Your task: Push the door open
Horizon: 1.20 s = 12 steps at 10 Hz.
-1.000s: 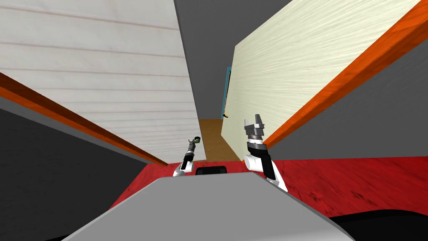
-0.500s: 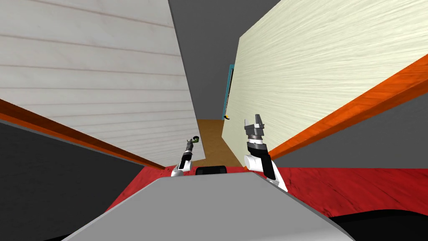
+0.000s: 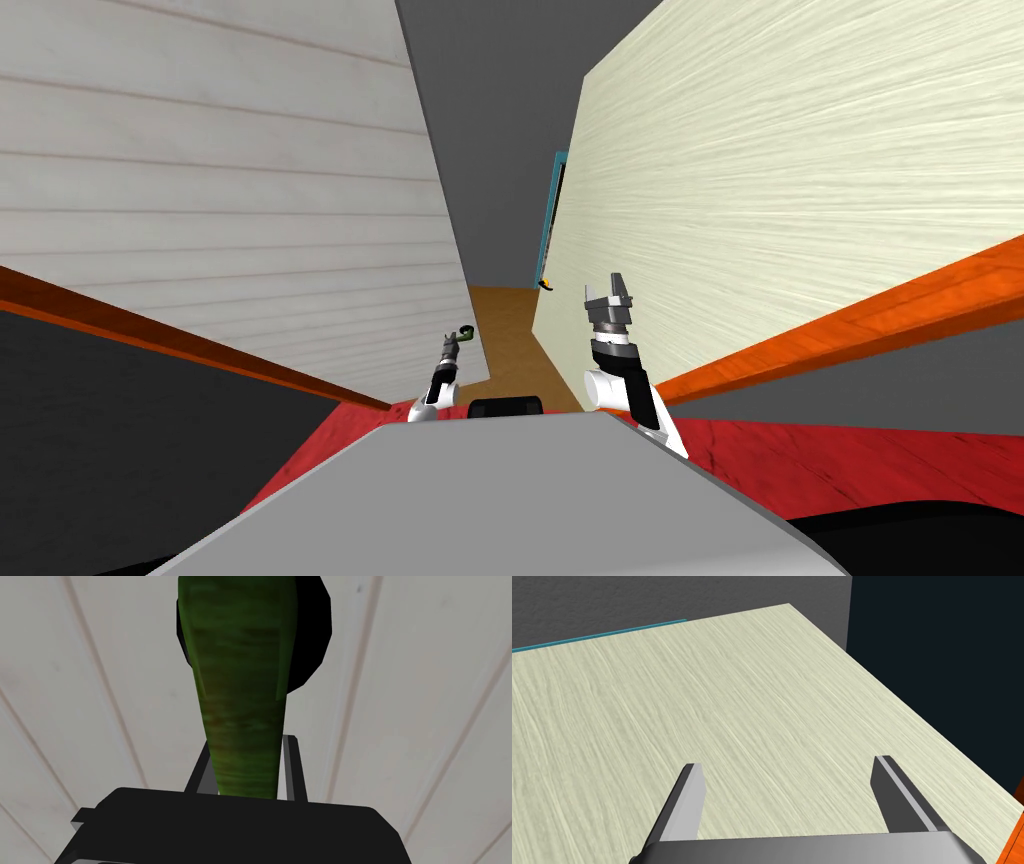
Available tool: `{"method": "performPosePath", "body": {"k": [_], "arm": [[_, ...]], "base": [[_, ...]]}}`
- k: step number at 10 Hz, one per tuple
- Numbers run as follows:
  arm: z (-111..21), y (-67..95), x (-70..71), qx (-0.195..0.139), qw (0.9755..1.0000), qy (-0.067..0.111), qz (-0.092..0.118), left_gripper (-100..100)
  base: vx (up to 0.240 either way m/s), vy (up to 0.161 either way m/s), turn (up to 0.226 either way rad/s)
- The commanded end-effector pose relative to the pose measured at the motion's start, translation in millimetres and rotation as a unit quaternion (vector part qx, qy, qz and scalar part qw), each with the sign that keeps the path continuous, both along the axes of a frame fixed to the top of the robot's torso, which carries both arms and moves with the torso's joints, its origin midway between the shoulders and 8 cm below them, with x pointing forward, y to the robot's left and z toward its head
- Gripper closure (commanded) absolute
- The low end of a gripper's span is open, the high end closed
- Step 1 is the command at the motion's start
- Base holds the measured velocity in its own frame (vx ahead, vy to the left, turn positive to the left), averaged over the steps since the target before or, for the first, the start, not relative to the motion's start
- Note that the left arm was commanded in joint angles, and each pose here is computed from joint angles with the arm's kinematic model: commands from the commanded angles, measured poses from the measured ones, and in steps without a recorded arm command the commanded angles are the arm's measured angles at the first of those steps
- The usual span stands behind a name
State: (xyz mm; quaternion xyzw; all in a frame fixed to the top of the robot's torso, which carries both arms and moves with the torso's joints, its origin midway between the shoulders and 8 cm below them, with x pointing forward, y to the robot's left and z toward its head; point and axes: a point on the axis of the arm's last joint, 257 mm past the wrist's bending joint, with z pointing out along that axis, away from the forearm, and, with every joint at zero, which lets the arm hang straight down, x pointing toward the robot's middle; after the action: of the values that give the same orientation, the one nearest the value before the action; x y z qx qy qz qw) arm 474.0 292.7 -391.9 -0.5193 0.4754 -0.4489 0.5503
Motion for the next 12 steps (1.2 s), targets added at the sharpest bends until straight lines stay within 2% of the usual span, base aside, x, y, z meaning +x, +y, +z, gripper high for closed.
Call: {"method": "performPosePath", "body": {"k": [1,2,3,7,12], "arm": [[8.4,13.8,0.9,0.006,0.9999,-0.007,0.009,100],[8.4,13.8,0.9,0.006,0.9999,-0.007,0.009,100],[8.8,25.5,-0.3,0.005,0.9996,-0.007,0.026,100],[8.0,40.4,-3.2,-0.002,0.9986,-0.007,0.053,100],[4.0,49.0,-7.9,-0.017,0.9964,-0.005,0.083,100]], "base": [[0.066,-0.033,-0.005],[0.024,-0.003,-0.001],[0.117,-0.052,0.103],[0.195,-0.079,0.093],[0.187,-0.055,0.079]]}}
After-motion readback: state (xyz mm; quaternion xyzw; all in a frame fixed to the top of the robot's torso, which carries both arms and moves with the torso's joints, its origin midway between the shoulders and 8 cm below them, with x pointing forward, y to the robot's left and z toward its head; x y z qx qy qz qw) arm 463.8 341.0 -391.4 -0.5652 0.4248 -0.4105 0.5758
